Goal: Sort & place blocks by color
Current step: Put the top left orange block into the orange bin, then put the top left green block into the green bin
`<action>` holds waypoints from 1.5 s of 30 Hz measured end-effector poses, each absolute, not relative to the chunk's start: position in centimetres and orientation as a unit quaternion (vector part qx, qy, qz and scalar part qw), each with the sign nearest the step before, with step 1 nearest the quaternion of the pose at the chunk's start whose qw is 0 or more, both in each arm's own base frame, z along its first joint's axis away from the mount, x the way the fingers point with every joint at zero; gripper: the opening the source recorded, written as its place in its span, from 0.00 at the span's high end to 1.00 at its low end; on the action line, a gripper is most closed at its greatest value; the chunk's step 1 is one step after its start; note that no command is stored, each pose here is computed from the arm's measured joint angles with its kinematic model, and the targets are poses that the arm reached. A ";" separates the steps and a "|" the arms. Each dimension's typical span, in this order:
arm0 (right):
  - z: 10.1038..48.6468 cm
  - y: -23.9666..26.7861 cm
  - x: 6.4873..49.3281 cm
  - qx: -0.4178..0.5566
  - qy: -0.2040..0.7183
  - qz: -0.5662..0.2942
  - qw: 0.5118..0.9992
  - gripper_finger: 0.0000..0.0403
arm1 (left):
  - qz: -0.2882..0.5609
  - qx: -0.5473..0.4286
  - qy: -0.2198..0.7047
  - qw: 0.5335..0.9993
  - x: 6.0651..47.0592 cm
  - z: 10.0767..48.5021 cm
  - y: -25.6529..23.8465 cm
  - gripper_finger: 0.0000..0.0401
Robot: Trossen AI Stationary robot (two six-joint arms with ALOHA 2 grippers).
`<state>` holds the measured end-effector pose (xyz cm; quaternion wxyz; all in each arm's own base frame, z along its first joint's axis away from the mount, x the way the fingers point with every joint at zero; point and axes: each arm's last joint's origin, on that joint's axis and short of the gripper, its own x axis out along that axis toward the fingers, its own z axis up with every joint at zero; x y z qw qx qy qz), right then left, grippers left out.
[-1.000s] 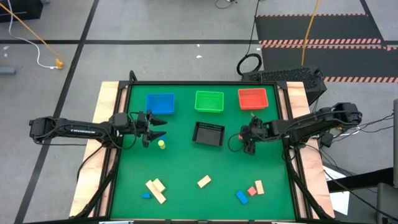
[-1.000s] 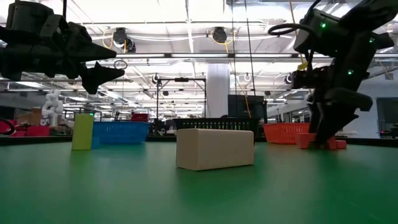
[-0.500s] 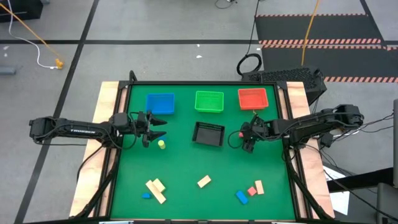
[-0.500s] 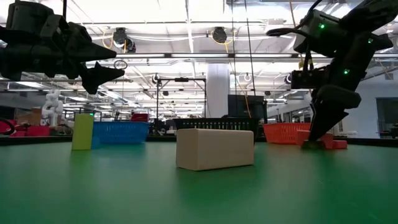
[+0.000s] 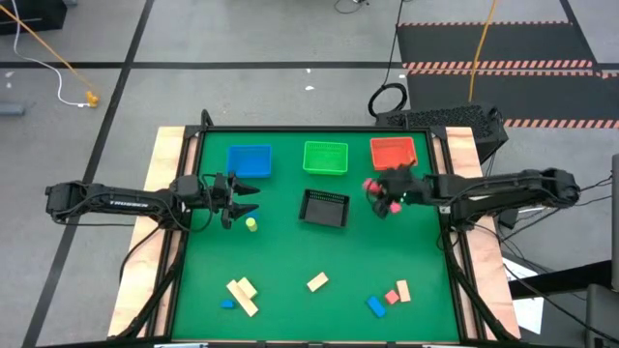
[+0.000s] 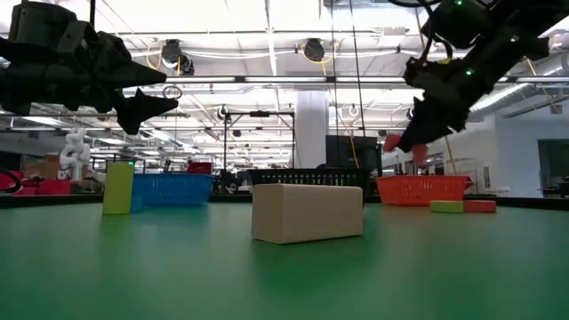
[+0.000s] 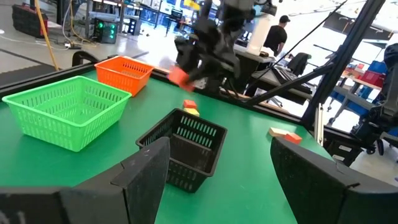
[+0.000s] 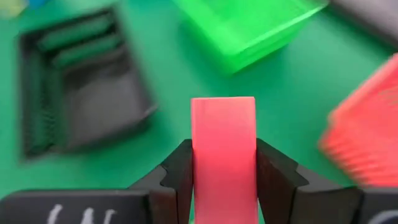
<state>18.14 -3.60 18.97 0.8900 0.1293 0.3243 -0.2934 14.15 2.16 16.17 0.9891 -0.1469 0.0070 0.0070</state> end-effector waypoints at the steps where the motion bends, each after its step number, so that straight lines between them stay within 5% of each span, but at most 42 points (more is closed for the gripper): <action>1: 19.2 -4.1 17.9 0.119 0.313 -0.318 0.887 0.72 | 0.007 -0.147 0.007 0.989 14.2 16.2 2.2 0.31; 13: 19.5 -10.6 15.5 0.116 0.271 -0.525 0.799 0.72 | 0.007 -0.147 0.007 0.989 14.2 16.2 2.2 0.31; 30: 19.3 -11.6 15.0 0.115 0.281 -0.543 0.783 0.40 | 0.007 -0.147 0.007 0.989 14.2 16.2 2.2 0.31; 35: 20.5 -10.9 15.4 0.131 0.236 -0.490 0.829 0.39 | 0.007 -0.147 0.007 0.989 14.2 16.2 2.2 0.31; 45: 23.8 -7.9 16.3 0.171 0.128 -0.253 0.944 0.40 | 0.007 -0.147 0.007 0.989 14.2 16.2 2.2 0.31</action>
